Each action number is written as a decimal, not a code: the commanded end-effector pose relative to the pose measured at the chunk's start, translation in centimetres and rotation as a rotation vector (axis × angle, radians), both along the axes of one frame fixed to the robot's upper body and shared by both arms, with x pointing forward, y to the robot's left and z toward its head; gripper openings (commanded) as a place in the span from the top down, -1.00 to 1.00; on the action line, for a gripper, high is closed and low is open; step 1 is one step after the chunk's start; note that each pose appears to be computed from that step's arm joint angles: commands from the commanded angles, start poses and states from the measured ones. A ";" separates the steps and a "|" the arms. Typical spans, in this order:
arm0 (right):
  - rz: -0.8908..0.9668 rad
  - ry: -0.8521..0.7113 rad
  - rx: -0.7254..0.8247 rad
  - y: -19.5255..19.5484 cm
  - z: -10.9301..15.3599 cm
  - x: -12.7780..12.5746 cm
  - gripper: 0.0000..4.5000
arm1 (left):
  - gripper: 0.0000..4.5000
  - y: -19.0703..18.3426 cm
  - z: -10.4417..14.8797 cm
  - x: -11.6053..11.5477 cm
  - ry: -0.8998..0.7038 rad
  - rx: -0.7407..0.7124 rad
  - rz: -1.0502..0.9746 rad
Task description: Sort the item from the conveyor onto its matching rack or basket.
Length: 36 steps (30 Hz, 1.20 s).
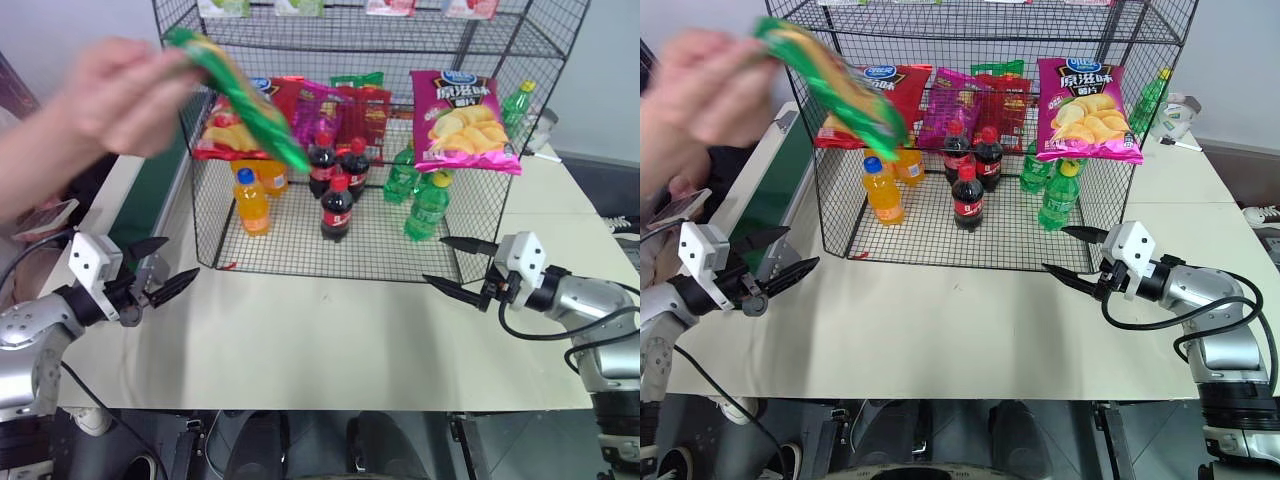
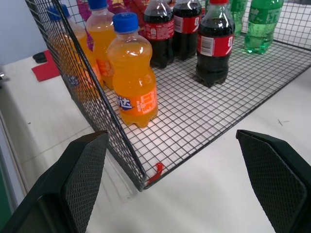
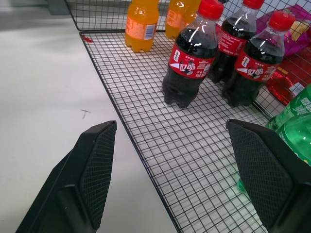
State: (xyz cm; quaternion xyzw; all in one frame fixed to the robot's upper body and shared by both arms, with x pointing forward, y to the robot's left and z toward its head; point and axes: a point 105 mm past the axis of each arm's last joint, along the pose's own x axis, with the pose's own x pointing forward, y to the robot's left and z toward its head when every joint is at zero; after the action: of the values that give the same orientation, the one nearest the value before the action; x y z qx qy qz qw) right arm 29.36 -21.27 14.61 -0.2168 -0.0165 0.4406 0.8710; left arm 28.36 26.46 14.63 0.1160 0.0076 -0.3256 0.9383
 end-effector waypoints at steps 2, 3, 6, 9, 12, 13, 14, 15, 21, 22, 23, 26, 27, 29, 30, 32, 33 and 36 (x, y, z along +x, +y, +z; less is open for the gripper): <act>0.010 -0.048 -0.007 0.0 1.1 0.2 -0.67 | -1.00 -0.1 0.9 0.2 -0.045 0.012 -0.002; 0.011 -0.047 -0.005 0.0 1.1 0.2 -0.67 | -1.00 -0.2 0.9 0.3 -0.047 0.015 -0.005; 0.012 -0.048 -0.009 -0.2 1.2 0.3 -0.67 | -1.00 -0.4 1.0 0.4 -0.056 0.015 -0.009; 0.014 -0.057 -0.010 -0.2 1.6 0.5 -0.67 | -1.00 -0.5 1.0 0.5 -0.063 0.007 -0.006; 0.017 -0.062 -0.014 -0.2 1.7 0.5 -0.67 | -1.00 -0.7 0.7 0.4 -0.057 0.002 -0.012; 0.019 -0.063 -0.017 -0.2 1.6 0.5 -0.67 | -1.00 -0.8 0.6 0.5 -0.055 0.002 -0.014; 0.020 -0.064 -0.017 -0.1 1.6 0.5 -0.67 | -1.00 -0.9 0.6 0.5 -0.054 0.006 -0.020; 0.021 -0.065 -0.017 -0.1 1.6 0.5 -0.67 | -1.00 -0.9 0.6 0.5 -0.055 0.007 -0.024; 0.019 -0.066 -0.019 0.0 1.4 0.2 -0.67 | -1.00 -1.1 0.8 1.0 -0.055 0.008 -0.044; 0.019 -0.065 -0.019 0.0 1.3 0.1 -0.67 | -1.00 -1.2 0.8 1.0 -0.055 0.007 -0.047; 0.018 -0.065 -0.020 0.0 1.3 0.1 -0.67 | -1.00 -1.3 0.8 1.0 -0.054 0.004 -0.049; 0.020 -0.063 -0.027 0.0 1.1 0.0 -0.67 | -1.00 -1.4 0.7 0.9 -0.052 0.001 -0.052; 0.020 -0.063 -0.028 -0.1 1.1 0.0 -0.67 | -1.00 -1.5 0.6 0.9 -0.051 0.000 -0.052; 0.020 -0.065 -0.029 -0.1 1.1 0.1 -0.67 | -1.00 -1.5 0.6 1.0 -0.058 0.003 -0.059; 0.019 -0.066 -0.029 -0.1 1.2 0.2 -0.67 | -1.00 -1.6 0.6 1.1 -0.055 0.003 -0.060; 0.018 -0.071 -0.030 0.0 1.2 0.3 -0.67 | -1.00 -1.6 0.6 1.2 -0.051 -0.001 -0.061; 0.017 -0.072 -0.030 -0.1 1.2 0.3 -0.67 | -1.00 -1.6 0.5 1.3 -0.048 -0.003 -0.064; 0.012 -0.074 -0.030 -0.1 1.1 0.2 -0.67 | -1.00 -1.9 0.4 1.1 -0.035 -0.028 -0.087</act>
State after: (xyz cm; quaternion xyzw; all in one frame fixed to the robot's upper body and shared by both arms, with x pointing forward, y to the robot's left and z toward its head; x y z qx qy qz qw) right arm 29.59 -21.40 14.79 -0.2348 -0.0236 0.4423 0.8653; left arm 29.57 24.69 14.19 0.1078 -0.0018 -0.3577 0.9276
